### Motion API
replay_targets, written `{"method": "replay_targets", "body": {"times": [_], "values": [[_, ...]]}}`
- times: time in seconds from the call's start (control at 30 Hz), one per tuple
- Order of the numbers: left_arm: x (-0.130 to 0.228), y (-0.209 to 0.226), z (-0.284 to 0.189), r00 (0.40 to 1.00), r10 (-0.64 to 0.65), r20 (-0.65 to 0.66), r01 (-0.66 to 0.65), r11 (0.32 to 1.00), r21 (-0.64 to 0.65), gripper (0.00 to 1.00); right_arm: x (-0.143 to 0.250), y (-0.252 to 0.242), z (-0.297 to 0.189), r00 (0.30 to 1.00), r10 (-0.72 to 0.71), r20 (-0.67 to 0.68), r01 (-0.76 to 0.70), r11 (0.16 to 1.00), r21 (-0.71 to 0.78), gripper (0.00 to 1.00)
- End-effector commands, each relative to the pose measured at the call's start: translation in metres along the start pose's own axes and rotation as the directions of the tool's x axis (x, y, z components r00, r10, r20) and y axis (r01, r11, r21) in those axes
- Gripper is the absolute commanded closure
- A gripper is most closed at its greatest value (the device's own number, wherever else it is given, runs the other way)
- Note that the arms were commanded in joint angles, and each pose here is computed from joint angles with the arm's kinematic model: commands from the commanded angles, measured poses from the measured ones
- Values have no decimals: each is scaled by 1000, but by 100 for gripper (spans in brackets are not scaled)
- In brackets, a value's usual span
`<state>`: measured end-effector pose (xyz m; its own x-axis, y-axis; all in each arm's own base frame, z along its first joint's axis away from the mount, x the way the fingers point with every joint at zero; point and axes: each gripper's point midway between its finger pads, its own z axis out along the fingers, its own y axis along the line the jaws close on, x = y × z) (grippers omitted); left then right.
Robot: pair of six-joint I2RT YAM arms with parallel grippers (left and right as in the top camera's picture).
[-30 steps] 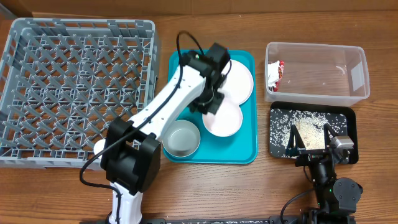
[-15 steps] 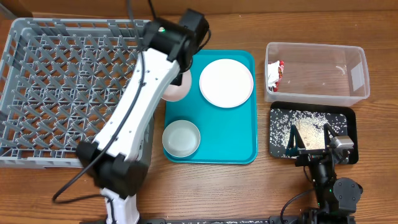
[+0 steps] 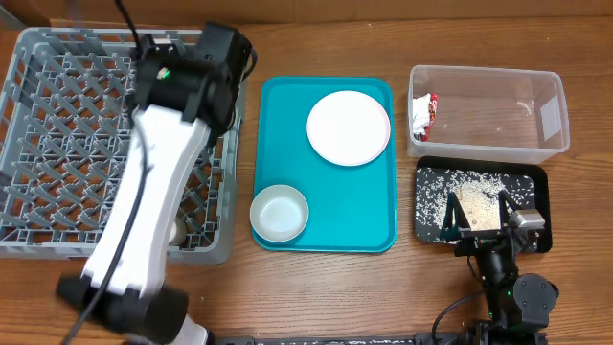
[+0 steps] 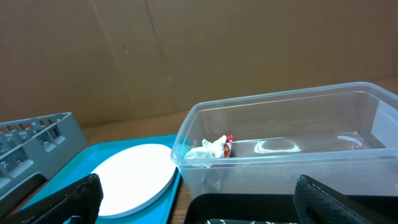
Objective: Sort waste into correct bins and load items into the dishwasher
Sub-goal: 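Carry the pink bowl left and set it into the grey rack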
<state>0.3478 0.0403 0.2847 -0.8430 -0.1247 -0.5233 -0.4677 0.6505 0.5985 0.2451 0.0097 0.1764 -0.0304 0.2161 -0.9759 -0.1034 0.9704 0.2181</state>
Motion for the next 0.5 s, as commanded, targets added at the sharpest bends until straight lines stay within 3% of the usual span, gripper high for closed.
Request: {"method": "replay_targets", "body": {"times": [0.0, 0.47], "values": [[-4, -11, 33, 1000, 23, 17, -19, 982, -190, 96, 1, -2, 0, 1000, -9, 8, 9, 1000, 7, 0], [-12, -67, 77, 992, 118, 50, -96, 942, -323, 96, 1, -2, 0, 1000, -9, 8, 9, 1000, 7, 0]]}}
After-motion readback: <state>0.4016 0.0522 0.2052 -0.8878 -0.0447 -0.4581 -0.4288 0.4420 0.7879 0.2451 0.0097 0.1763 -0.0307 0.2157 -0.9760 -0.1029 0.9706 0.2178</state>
